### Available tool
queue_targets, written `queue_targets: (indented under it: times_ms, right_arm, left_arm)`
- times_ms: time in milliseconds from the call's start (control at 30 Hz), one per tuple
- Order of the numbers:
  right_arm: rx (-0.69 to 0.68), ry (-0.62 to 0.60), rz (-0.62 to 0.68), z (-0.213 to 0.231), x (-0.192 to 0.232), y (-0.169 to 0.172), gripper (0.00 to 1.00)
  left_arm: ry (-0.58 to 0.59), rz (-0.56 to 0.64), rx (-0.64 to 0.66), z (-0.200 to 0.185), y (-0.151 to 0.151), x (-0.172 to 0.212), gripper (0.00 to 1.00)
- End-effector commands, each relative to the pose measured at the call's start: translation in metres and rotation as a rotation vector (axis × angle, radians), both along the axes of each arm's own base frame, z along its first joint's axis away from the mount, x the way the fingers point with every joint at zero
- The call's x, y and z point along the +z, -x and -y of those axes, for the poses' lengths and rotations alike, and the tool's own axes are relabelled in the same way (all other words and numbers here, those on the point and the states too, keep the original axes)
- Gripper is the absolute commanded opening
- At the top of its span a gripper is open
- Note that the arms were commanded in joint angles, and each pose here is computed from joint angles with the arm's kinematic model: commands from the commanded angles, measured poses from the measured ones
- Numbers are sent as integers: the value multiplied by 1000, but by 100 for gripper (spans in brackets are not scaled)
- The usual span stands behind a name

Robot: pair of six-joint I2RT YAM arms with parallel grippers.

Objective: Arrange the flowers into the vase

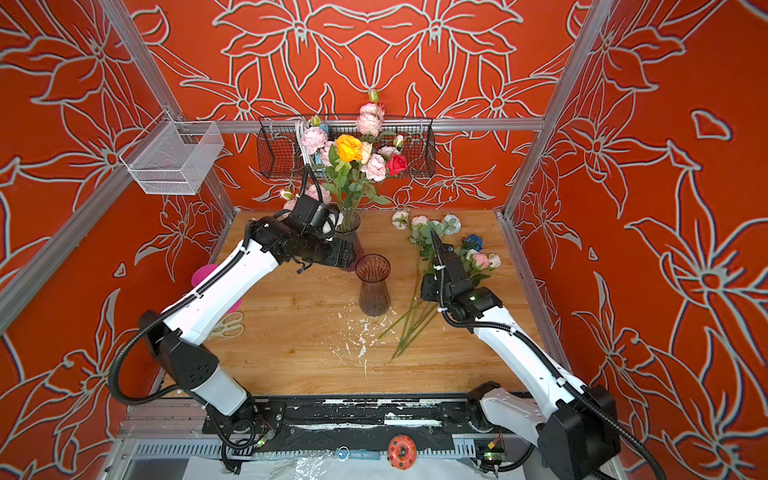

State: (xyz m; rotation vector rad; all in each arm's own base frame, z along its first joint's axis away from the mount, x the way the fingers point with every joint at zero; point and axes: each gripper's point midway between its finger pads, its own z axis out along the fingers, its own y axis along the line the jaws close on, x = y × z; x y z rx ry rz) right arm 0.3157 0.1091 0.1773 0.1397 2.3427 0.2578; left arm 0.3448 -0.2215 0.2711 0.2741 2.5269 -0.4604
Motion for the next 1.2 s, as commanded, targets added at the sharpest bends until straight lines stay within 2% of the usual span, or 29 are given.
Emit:
queue_targets:
  times_ms: [0, 100, 167, 233, 333, 433, 567, 767, 900, 1000, 1167]
  right_arm:
    - [-65, -13, 57, 3, 3, -26, 48]
    - [-88, -23, 22, 5, -12, -49, 45]
    - [-96, -32, -49, 5, -28, -66, 39]
    - [-66, -46, -139, 0, -46, -85, 32]
    - [-24, -23, -208, -10, -64, -112, 31]
    - [-30, 8, -260, -13, -80, -132, 31]
    - [-71, 64, -323, -6, -100, -151, 36]
    - [-67, 100, -421, -3, -138, -158, 38]
    - [-60, 77, -406, -5, -145, -156, 38]
    - [-41, 61, -425, -8, -151, -156, 31]
    - [-18, 31, -413, -14, -148, -158, 6]
  left_arm:
    - [77, 158, 16, -9, 11, 32, 96]
    - [123, 350, 86, -36, 25, 55, 99]
    - [161, 498, 158, -58, 34, 70, 98]
    - [248, 644, 254, -83, 50, 87, 98]
    - [346, 769, 345, -106, 67, 99, 98]
    - [382, 792, 407, -119, 74, 99, 98]
    - [380, 772, 412, -118, 72, 96, 98]
    - [371, 729, 383, -108, 65, 89, 98]
    - [370, 703, 372, -103, 63, 86, 98]
    - [367, 703, 377, -104, 62, 85, 98]
    - [370, 706, 388, -108, 61, 86, 98]
